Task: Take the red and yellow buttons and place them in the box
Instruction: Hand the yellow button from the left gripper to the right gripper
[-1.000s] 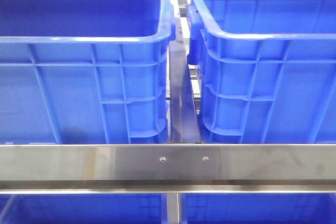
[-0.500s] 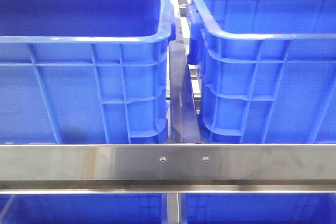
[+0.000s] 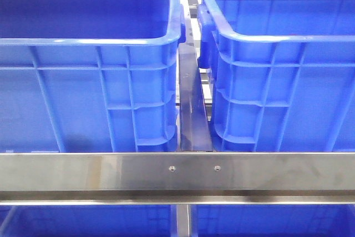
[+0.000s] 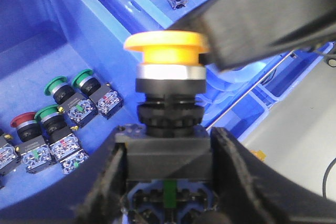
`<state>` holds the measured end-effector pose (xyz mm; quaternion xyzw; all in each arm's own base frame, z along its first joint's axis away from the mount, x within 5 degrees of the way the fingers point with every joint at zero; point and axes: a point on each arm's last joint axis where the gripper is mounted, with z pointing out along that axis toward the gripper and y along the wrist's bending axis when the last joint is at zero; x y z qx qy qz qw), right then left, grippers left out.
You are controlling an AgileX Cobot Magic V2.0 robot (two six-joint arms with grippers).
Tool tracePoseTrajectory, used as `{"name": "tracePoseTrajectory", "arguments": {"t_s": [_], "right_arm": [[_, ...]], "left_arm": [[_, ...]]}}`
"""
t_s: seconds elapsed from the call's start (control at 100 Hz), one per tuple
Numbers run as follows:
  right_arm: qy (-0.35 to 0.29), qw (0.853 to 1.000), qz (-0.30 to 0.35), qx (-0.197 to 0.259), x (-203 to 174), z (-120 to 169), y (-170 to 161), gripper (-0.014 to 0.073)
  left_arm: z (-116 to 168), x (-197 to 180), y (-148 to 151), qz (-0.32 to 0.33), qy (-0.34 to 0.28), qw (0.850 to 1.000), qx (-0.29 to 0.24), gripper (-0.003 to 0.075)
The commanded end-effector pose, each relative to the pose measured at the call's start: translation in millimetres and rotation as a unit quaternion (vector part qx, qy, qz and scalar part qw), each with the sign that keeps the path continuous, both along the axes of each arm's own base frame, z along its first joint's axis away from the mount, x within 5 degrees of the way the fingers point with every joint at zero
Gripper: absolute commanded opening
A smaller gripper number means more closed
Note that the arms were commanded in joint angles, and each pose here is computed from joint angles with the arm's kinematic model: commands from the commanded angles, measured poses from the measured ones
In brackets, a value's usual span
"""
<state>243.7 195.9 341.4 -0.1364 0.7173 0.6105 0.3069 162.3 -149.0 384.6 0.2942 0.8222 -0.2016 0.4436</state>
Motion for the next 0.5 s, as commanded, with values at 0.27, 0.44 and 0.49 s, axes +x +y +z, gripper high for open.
{"name": "tracePoseTrajectory", "arguments": {"t_s": [0.27, 0.44, 0.49], "right_arm": [[-0.005, 0.997, 0.014, 0.081, 2.0, 30.8, 12.2, 0.0472], [-0.005, 0.996, 0.018, 0.083, 1.2, 31.2, 12.4, 0.0263], [-0.006, 0.996, 0.021, 0.084, 0.7, 31.4, 12.5, 0.0212]], "left_arm": [[20.3, -3.1, 0.8, 0.000, -0.040, 0.998, -0.046, -0.0019], [20.3, -3.1, 0.8, 0.000, -0.040, 0.998, -0.046, -0.0019], [20.3, -3.1, 0.8, 0.000, -0.040, 0.998, -0.046, -0.0018]]}}
